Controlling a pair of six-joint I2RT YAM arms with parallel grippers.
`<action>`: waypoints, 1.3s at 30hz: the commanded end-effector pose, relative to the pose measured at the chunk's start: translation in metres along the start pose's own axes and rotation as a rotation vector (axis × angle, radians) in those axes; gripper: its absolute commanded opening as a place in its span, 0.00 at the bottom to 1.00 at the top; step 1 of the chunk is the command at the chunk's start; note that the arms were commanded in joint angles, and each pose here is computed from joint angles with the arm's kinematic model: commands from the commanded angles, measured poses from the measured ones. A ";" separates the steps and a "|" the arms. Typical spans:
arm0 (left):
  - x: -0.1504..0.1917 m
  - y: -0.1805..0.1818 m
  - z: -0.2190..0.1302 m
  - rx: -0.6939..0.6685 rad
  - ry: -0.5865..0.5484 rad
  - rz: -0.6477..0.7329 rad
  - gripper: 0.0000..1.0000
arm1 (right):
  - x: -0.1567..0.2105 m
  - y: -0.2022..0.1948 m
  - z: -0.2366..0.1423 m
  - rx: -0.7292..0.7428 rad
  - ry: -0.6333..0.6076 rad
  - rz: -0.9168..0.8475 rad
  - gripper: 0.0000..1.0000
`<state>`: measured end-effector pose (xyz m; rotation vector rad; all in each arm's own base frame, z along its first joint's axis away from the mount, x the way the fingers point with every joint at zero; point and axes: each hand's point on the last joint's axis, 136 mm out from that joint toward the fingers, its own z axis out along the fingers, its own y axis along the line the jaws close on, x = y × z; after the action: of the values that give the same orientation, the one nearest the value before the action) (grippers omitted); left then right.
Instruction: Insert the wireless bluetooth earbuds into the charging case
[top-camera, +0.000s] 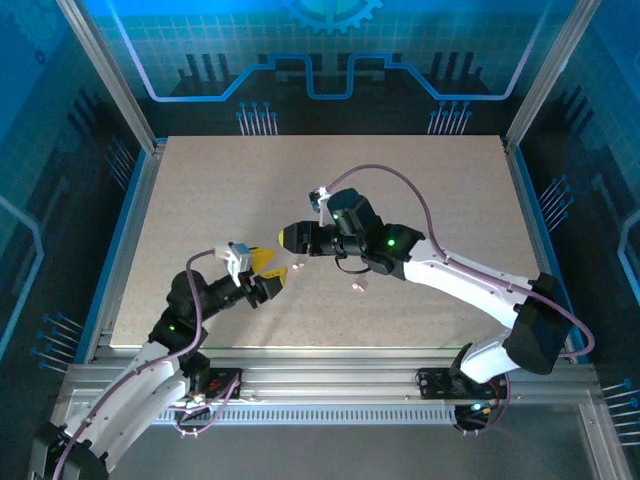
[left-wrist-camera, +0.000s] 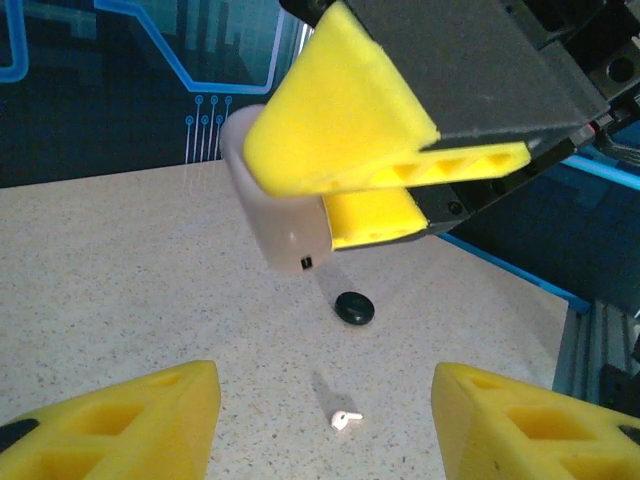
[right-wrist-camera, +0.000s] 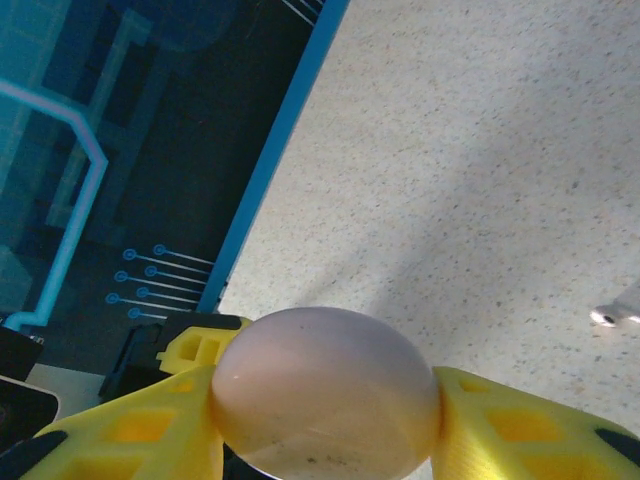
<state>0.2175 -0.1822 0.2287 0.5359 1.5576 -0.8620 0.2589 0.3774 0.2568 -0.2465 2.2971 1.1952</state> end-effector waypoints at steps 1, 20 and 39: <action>-0.016 0.001 -0.001 -0.029 -0.055 0.088 0.59 | 0.002 0.027 -0.004 -0.105 -0.009 0.030 0.49; -0.030 0.010 -0.010 -0.105 -0.133 0.091 0.54 | 0.032 0.040 0.020 -0.138 0.052 0.071 0.49; -0.031 0.013 -0.012 -0.128 -0.141 0.090 0.30 | 0.035 0.048 0.022 -0.171 0.058 0.070 0.53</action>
<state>0.2250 -0.1635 0.2533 0.4462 1.4627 -0.7331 0.2300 0.4184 0.2574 -0.2236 2.2864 1.3878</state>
